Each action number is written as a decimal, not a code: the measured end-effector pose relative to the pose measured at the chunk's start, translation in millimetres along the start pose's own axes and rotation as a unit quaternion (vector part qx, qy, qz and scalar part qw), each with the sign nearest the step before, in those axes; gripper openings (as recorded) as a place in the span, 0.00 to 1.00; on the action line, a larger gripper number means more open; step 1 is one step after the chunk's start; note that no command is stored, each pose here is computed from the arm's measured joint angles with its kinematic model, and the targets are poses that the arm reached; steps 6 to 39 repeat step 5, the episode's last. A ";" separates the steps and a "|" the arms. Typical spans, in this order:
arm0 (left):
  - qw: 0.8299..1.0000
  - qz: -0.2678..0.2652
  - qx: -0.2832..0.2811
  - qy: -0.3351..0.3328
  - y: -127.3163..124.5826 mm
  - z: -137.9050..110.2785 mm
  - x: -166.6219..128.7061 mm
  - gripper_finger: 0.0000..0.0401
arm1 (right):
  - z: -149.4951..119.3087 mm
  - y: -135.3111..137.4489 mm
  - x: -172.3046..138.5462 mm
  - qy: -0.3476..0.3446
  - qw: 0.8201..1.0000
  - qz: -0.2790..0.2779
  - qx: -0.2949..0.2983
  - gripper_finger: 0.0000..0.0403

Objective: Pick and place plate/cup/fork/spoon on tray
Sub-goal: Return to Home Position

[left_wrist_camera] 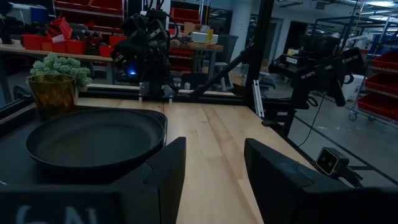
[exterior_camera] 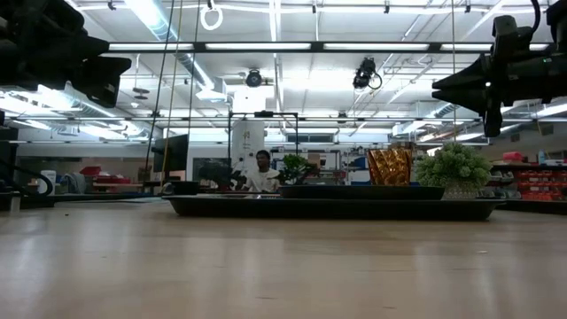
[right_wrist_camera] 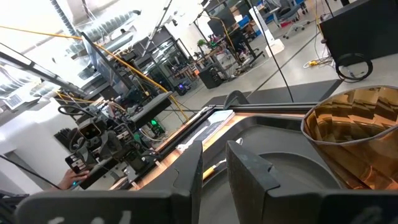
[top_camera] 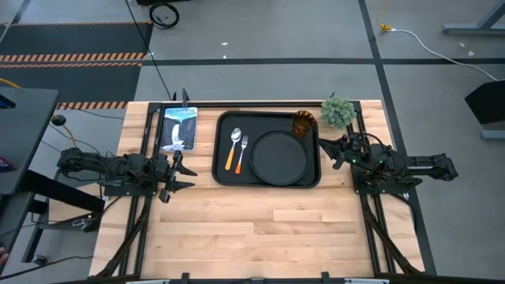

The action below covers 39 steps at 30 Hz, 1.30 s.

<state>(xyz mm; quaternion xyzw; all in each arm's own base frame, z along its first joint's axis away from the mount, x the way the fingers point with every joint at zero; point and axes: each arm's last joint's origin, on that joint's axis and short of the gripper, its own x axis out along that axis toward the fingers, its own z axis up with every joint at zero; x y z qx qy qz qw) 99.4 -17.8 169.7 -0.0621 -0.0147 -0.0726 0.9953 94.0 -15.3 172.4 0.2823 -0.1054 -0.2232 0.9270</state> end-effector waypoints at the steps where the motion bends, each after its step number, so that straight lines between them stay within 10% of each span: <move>1: 1.000 0.000 0.000 0.000 0.0 0.0 0.0 0.43 | 0.0 0.0 0.0 0.000 1.000 0.000 0.000 0.19; 39: 1.000 0.000 0.000 0.000 0.0 0.0 0.0 0.43 | 0.0 0.0 0.0 0.000 1.000 0.000 0.000 0.19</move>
